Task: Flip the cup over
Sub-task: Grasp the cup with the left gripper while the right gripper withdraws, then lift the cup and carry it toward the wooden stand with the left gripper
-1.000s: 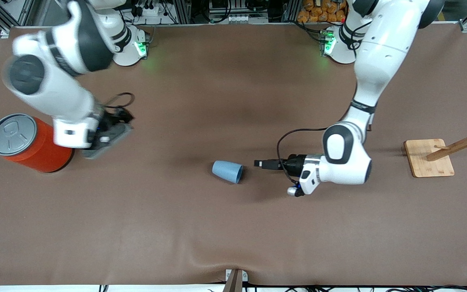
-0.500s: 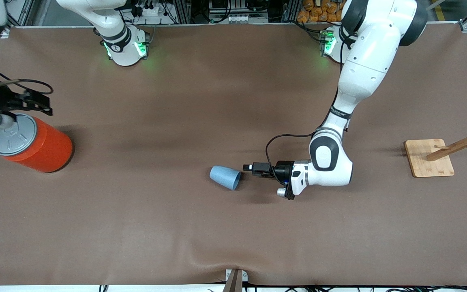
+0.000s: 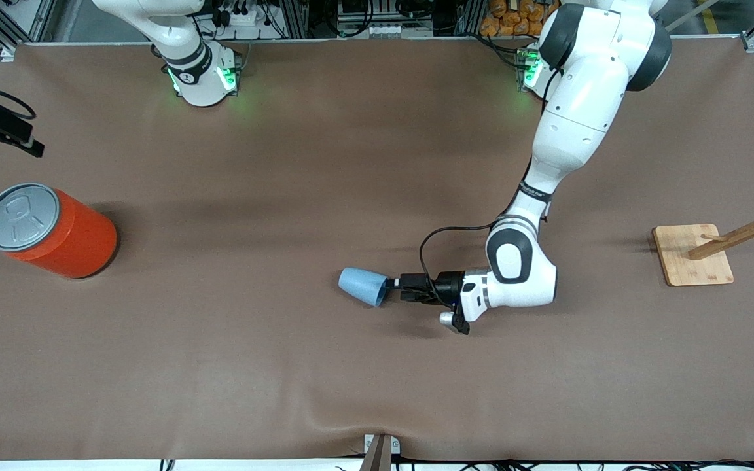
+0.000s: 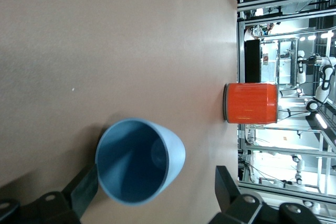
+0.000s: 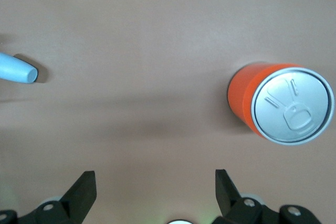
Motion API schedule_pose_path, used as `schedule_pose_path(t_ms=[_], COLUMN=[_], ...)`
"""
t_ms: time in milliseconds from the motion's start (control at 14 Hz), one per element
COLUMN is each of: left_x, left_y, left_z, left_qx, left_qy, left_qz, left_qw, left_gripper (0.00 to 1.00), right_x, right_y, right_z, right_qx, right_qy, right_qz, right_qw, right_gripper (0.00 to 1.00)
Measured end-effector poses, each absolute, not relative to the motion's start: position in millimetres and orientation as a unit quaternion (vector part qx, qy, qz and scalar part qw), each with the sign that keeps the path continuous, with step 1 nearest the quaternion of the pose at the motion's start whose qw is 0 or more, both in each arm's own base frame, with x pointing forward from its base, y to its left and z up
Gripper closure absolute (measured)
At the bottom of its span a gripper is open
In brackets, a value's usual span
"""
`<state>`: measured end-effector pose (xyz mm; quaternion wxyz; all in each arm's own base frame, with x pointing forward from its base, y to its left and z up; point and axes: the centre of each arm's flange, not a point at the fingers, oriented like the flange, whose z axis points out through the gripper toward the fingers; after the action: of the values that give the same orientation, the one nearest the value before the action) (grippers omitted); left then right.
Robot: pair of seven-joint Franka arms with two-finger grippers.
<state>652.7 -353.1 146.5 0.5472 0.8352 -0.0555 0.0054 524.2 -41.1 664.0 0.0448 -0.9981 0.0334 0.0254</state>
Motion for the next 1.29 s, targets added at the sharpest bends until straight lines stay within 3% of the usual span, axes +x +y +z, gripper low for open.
schedule_pose_path(t_ms=[286,571,1071,1286], left_x=[646,633,624,632], left_y=[-378,-399,-415,-410], left_z=[147,141,140,153], left_qx=[0.831,0.835,0.833,0.836], left_qy=[-0.048,-0.051,-0.06,-0.061], left_qz=[0.018,0.016,0.009,0.014], left_qw=[0.554,0.548,0.55,0.545], left_gripper=[0.04,0.12,0.88,0.94], right_x=[521,521,517,519], right_y=[-36,-30,-38,-37], right_z=[662,666,680,681], right_qx=[-0.997,-0.999,-0.999,-0.999], right_qy=[0.054,0.036,0.037,0.036], right_qz=[0.043,0.038,0.032,0.026], right_qw=[0.037,0.008,0.008,0.008], right_gripper=[0.0,0.0,0.0,0.0])
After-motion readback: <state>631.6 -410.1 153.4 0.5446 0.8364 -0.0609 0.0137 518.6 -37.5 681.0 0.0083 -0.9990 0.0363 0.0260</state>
